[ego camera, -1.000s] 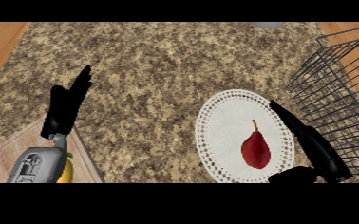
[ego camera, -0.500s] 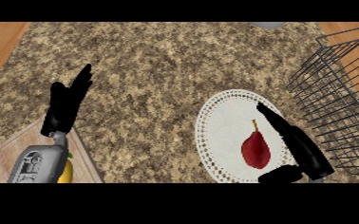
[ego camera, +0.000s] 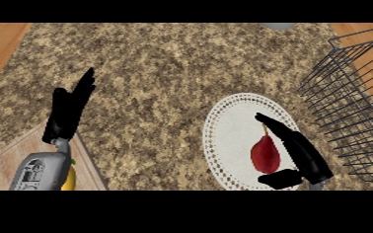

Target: Pick the pear from the placemat and place it in the basket

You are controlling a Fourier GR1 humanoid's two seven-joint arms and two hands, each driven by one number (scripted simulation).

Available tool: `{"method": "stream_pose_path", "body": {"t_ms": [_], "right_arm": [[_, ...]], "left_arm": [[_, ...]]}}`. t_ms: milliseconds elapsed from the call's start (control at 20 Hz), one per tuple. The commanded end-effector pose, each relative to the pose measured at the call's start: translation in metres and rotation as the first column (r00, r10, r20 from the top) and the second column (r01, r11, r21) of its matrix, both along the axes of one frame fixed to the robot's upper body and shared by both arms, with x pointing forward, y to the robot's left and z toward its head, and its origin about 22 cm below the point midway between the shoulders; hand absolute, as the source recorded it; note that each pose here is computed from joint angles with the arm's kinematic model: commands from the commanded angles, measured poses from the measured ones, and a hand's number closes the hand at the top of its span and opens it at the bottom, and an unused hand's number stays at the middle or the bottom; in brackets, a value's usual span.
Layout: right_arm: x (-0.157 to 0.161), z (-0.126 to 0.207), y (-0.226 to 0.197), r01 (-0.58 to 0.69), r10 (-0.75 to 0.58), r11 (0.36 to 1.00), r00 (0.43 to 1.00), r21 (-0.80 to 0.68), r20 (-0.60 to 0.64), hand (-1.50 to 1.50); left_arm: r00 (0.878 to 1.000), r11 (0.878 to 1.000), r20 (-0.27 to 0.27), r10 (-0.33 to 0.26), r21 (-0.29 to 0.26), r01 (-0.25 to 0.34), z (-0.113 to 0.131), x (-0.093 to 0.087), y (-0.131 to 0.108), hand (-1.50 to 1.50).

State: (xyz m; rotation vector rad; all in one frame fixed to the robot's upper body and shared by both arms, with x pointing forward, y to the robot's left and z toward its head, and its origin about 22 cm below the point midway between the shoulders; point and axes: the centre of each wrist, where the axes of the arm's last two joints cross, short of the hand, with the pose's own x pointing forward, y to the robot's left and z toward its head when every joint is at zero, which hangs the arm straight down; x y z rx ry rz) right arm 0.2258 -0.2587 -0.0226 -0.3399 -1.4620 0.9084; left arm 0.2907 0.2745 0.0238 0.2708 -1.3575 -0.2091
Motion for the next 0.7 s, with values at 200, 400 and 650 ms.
{"method": "stream_pose_path", "body": {"t_ms": [200, 400, 650], "right_arm": [[0.011, -0.012, 0.005, -0.013, 0.029, 0.992, 0.992, -0.128, 0.125, 1.5], [-0.004, -0.014, -0.001, -0.027, 0.055, 0.986, 0.984, -0.167, 0.167, 1.5], [-0.006, -0.004, 0.048, -0.025, 0.08, 0.904, 0.99, -0.426, 0.113, 1.5]], "left_arm": [[1.0, 1.0, -0.005, 0.007, -0.002, -0.007, -0.012, 0.0, 0.002, 0.0], [1.0, 1.0, 0.003, -0.022, -0.007, 0.022, 0.007, -0.004, 0.005, 0.0], [1.0, 1.0, -0.013, 0.002, 0.016, -0.002, -0.002, 0.004, 0.012, 0.0]]}}
